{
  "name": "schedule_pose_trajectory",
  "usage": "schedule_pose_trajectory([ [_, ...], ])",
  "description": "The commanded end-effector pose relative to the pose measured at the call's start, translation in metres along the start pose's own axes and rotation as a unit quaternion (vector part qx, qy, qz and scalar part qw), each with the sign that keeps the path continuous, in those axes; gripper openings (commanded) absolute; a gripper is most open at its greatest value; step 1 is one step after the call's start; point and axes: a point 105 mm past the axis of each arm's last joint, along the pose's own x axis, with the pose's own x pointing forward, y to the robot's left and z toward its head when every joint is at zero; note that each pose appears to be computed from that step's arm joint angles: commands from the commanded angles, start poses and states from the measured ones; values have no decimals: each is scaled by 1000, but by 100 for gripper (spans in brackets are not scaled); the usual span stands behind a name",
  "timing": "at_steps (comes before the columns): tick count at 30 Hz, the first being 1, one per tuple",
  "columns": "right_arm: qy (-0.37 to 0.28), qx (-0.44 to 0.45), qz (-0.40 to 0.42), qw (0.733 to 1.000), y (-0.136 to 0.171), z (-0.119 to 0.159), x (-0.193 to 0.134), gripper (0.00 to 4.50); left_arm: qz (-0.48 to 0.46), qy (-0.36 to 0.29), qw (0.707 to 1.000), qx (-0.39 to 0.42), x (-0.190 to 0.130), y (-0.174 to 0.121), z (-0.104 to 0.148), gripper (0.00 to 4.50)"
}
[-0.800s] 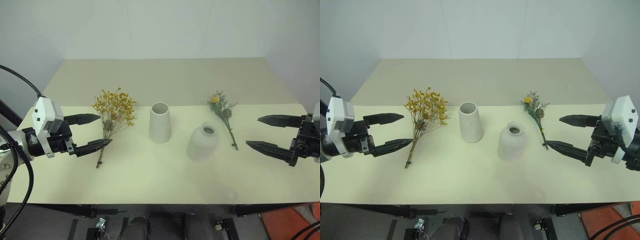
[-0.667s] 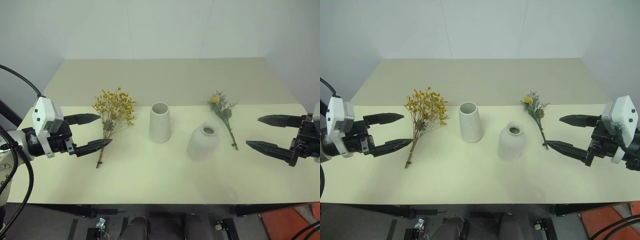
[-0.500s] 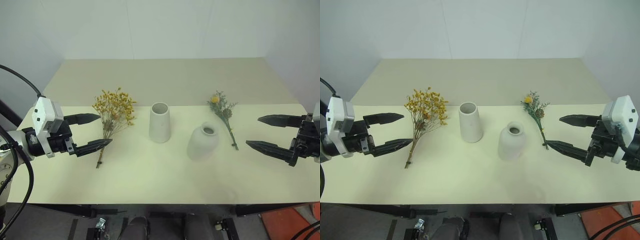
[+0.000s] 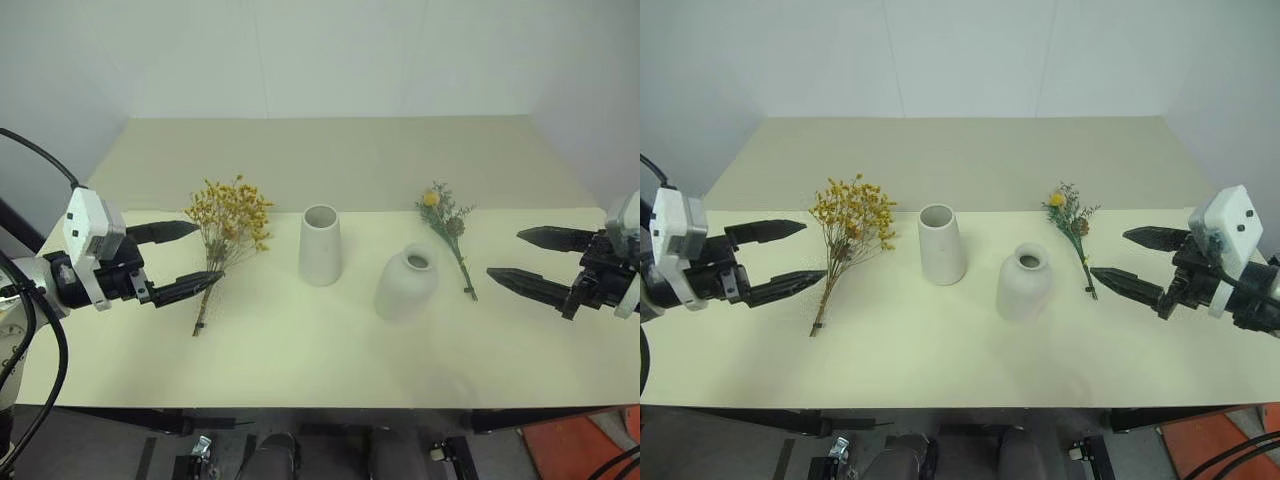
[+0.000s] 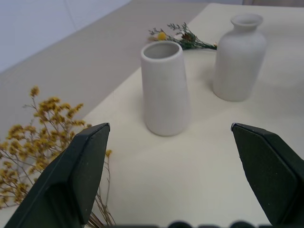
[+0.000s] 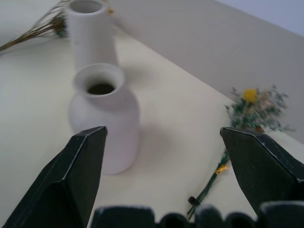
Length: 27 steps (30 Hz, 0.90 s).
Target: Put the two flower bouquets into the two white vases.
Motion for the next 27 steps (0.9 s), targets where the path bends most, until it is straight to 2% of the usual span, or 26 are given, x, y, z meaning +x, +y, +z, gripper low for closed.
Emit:
schedule_pose_trajectory([
  [1,17,62,-47,997,-15,8,8,450,3,11,1000,-18,9,7,8,447],
  [8,50,91,-68,992,-24,8,27,450,-75,16,997,7,57,21,46,447],
  [17,47,86,-68,993,-24,12,36,450,-173,35,983,48,105,21,75,447],
  [23,16,69,-61,996,-18,27,40,450,-188,34,979,66,111,23,83,447],
  [27,-59,53,7,997,5,66,38,450,-101,128,986,36,95,49,69,447],
])
